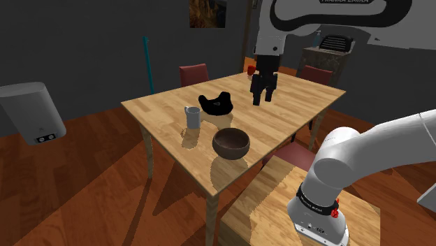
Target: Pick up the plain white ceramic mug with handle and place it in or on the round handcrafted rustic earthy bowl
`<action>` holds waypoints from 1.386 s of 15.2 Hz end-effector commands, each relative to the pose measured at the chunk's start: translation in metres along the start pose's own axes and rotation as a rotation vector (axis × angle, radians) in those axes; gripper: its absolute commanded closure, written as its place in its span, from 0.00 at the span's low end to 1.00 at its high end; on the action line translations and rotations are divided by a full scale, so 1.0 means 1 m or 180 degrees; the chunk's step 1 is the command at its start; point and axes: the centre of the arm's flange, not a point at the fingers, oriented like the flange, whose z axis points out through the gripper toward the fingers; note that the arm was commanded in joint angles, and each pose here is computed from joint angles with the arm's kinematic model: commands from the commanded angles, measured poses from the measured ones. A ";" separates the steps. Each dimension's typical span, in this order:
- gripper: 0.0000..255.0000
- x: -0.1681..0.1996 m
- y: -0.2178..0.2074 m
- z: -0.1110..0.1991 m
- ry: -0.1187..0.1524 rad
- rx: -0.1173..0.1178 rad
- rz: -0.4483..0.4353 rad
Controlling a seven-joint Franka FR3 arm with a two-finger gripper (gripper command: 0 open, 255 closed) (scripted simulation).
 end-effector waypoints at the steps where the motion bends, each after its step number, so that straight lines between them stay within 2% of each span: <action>1: 0.00 0.000 0.000 0.000 0.0000 0.0000 0.0000; 21: 0.00 0.233 -0.009 0.085 0.0355 -0.0311 -0.0100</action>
